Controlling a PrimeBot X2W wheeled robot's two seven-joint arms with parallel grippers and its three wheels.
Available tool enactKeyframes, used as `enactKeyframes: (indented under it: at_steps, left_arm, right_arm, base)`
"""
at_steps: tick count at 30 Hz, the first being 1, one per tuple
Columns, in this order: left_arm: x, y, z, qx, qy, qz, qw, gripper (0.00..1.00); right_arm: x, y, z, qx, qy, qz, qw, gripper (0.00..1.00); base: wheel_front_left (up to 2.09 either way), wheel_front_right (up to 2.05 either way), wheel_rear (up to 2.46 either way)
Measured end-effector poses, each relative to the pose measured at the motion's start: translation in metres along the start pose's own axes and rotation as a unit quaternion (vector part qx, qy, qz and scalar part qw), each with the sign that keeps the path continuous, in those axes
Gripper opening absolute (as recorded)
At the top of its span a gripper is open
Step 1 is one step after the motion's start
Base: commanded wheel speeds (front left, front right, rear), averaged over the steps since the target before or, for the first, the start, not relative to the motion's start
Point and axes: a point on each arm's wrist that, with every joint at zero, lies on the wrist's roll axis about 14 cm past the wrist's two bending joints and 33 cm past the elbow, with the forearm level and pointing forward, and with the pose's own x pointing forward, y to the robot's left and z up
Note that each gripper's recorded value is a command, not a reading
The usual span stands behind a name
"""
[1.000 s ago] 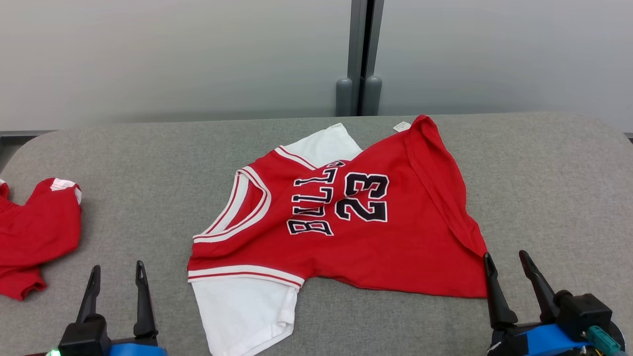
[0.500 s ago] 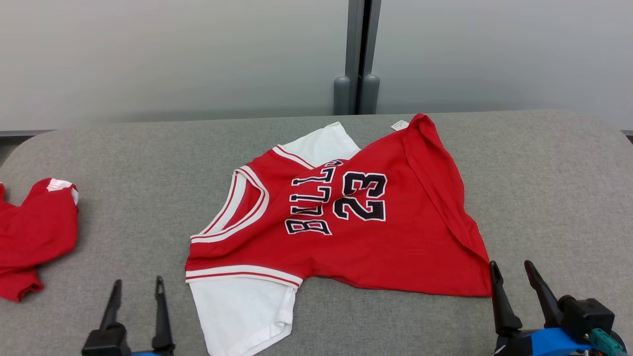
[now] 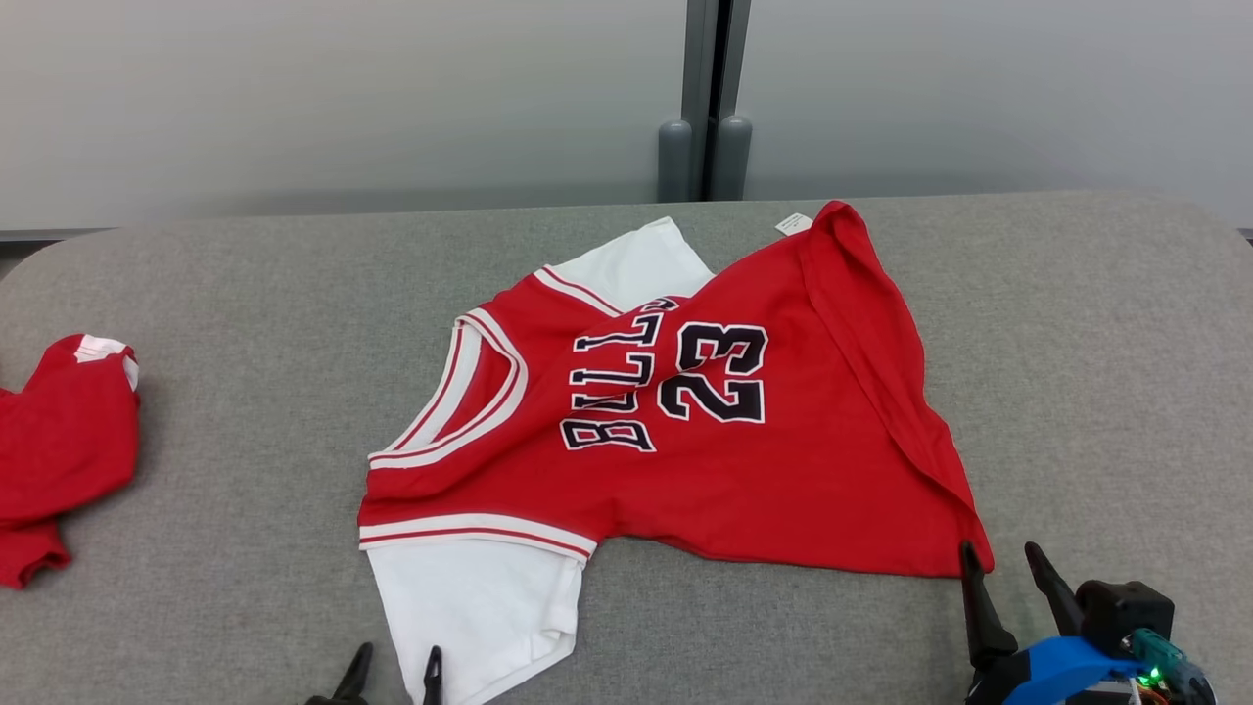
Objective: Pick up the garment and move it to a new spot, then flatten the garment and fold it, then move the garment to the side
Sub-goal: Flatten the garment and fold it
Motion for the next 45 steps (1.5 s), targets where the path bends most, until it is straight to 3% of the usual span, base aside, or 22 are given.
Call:
enactKeyframes:
  at_steps: [17,18,19,20,21,28,31,38,45]
  left_arm:
    - [0.001,-0.017,-0.029,-0.024,0.049,-0.021,0.998,1.00]
    - [0.001,-0.018,-0.030,-0.025,0.051,-0.023,0.998,1.00]
    - [0.001,-0.019,-0.031,-0.030,0.053,-0.024,0.998,0.87]
    - [0.002,-0.020,-0.032,-0.032,0.055,-0.027,0.998,0.37]
    - [0.003,-0.022,-0.032,-0.030,0.056,-0.031,0.997,0.00]
    - [0.006,-0.036,-0.021,-0.067,0.040,-0.048,0.996,0.00]
    - [0.017,-0.038,0.005,-0.077,0.004,-0.054,0.996,0.00]
    - [0.066,-0.030,0.130,-0.060,-0.156,-0.077,0.983,0.00]
    - [0.131,-0.024,0.259,-0.012,-0.249,-0.104,0.963,0.00]
  right_arm:
    - [0.012,0.004,-0.037,0.008,0.071,0.001,0.997,1.00]
    - [0.012,0.006,-0.040,0.011,0.076,0.003,0.997,0.47]
    - [0.013,0.006,-0.040,0.015,0.078,0.003,0.997,0.16]
    - [0.014,0.007,-0.040,0.019,0.078,0.004,0.997,0.00]
    - [0.013,0.009,-0.040,0.023,0.078,0.006,0.997,0.00]
    - [0.014,0.029,-0.021,0.050,0.042,0.031,0.997,0.00]
    - [0.016,0.041,-0.004,0.051,0.014,0.053,0.997,0.00]
    - [0.050,0.060,0.070,0.017,-0.072,0.109,0.991,0.00]
    - [0.114,0.056,0.172,-0.016,-0.153,0.119,0.981,0.00]
  base:
    - [0.00,0.00,0.00]
    - [0.00,0.00,0.00]
    - [0.00,0.00,0.00]
    - [0.00,0.00,0.00]
    - [0.00,0.00,0.00]
    - [0.00,0.00,0.00]
    - [0.00,0.00,0.00]
    - [0.00,0.00,0.00]
    - [0.00,0.00,0.00]
